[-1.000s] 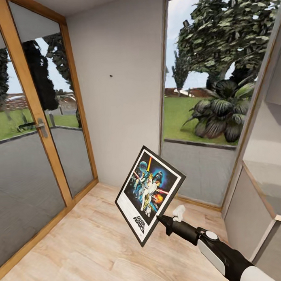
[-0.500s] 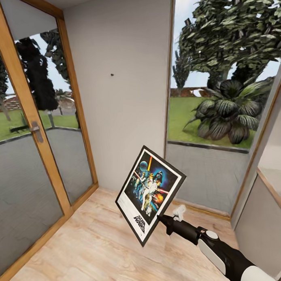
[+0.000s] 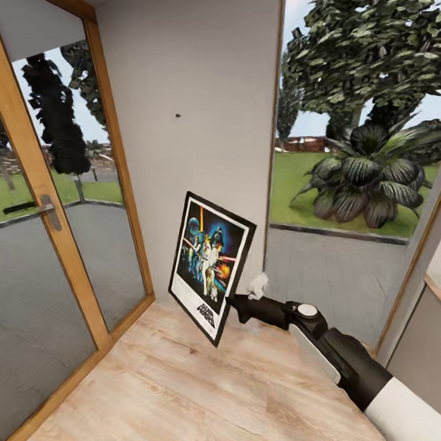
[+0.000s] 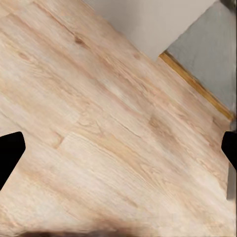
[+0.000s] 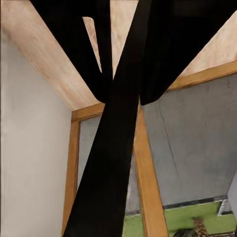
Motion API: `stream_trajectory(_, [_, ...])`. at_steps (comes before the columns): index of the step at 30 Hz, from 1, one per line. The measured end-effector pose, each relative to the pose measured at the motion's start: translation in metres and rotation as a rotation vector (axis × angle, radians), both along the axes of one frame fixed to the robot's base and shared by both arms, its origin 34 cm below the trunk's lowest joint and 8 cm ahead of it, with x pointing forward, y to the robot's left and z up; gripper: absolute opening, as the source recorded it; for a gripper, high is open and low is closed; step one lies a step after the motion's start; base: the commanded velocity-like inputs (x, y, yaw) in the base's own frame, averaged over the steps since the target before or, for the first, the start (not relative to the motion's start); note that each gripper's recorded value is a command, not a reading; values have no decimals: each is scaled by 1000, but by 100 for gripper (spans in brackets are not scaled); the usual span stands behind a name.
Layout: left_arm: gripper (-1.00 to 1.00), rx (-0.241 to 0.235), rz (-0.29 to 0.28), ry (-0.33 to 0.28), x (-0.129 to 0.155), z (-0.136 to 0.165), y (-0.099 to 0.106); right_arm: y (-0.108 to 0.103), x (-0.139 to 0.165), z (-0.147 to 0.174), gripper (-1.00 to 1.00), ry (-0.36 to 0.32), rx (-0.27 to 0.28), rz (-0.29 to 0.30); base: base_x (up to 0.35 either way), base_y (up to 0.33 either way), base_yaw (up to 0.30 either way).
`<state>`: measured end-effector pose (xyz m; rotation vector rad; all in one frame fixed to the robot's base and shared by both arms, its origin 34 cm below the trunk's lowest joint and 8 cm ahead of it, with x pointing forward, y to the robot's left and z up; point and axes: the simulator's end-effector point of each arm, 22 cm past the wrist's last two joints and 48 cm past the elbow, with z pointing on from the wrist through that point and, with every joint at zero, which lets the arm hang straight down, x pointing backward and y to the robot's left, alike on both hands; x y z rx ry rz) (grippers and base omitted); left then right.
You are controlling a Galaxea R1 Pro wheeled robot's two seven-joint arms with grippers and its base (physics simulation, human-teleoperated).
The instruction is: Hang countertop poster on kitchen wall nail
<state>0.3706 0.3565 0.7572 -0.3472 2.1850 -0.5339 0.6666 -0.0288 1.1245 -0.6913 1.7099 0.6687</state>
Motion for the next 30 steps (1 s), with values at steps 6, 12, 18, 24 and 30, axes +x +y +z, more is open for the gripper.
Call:
stream_trajectory(6, [100,64,-212,39,-9,-9,-33,7,34,82,-100,-55,-74,-5,14,5,0])
stream_trajectory(12, [100,81,-258,42,-11,-10,-38,35,48,167,-100,-91,-106,38,1,0,0])
stream_trajectory(18, [100,83,-262,41,-11,-10,-38,40,40,199,-100,-79,-66,164,1,1,0])
stream_trajectory(24, [100,83,-263,40,-11,-9,-38,23,38,232,-100,-85,37,215,167,144,0])
stream_trajectory(30, [100,84,-263,40,-11,-10,-38,16,45,227,-100,-67,51,205,94,77,0])
